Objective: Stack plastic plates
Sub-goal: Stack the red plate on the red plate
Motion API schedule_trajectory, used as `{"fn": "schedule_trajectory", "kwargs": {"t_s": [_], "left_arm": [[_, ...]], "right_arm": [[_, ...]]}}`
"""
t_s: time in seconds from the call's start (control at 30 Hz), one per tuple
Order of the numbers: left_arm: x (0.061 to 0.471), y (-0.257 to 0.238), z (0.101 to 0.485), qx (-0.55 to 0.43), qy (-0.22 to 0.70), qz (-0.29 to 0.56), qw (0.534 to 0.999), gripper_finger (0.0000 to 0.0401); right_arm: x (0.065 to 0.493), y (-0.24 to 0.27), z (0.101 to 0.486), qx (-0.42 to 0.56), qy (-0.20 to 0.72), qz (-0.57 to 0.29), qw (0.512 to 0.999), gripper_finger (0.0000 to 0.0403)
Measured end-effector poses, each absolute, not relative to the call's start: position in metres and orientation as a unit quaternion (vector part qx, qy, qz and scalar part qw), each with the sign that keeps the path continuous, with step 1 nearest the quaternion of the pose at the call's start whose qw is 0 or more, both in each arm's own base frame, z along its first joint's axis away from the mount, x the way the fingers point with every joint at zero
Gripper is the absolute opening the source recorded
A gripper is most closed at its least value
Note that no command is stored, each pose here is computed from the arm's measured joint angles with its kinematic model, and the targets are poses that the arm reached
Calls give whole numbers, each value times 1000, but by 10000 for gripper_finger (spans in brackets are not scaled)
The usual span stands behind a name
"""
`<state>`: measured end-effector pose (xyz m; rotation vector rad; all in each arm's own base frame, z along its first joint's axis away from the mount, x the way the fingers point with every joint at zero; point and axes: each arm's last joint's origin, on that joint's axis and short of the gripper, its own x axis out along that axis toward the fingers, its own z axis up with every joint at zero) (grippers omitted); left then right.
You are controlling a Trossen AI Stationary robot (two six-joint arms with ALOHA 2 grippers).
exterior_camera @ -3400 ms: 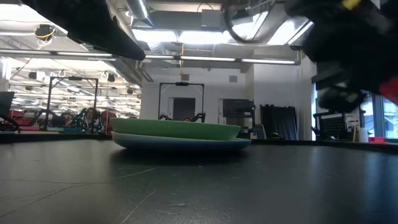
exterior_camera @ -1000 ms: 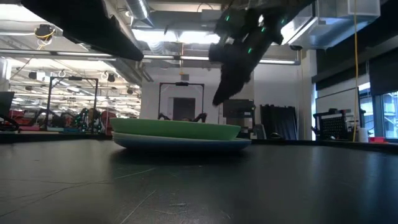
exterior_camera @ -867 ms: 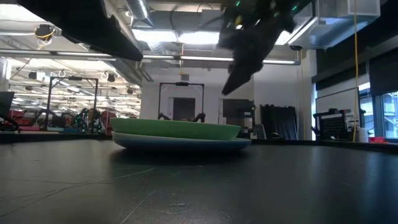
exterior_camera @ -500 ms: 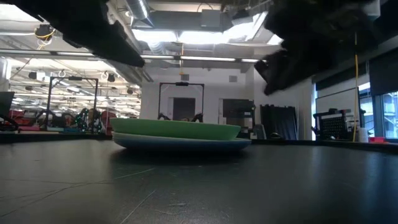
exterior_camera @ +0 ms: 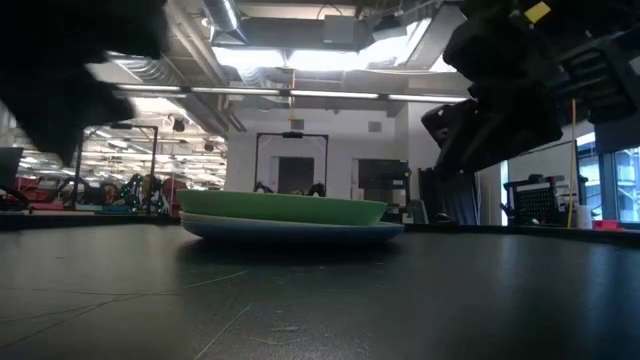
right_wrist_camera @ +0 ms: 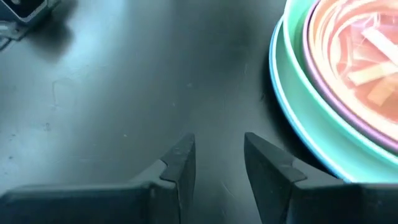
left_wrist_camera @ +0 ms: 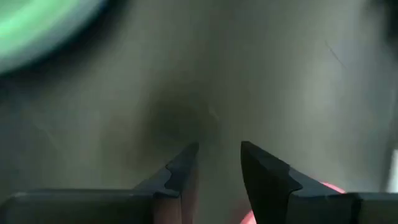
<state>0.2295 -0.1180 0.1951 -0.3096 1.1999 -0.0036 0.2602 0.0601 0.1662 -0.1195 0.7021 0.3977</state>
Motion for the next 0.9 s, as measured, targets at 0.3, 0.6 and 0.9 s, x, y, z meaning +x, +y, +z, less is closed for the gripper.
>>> {"fn": "schedule_trajectory", "kwargs": {"t_s": [0.3, 0.6, 0.9], "left_arm": [[189, -148, 173, -182, 638, -3, 748, 110], [175, -153, 161, -171, 652, 3, 738, 110], [173, -155, 161, -164, 646, 2, 746, 110]], "right_arm": [[260, 60, 166, -45, 344, 188, 919, 127], [260, 60, 166, -46, 343, 189, 919, 127], [260, 60, 166, -46, 344, 189, 919, 127]]}}
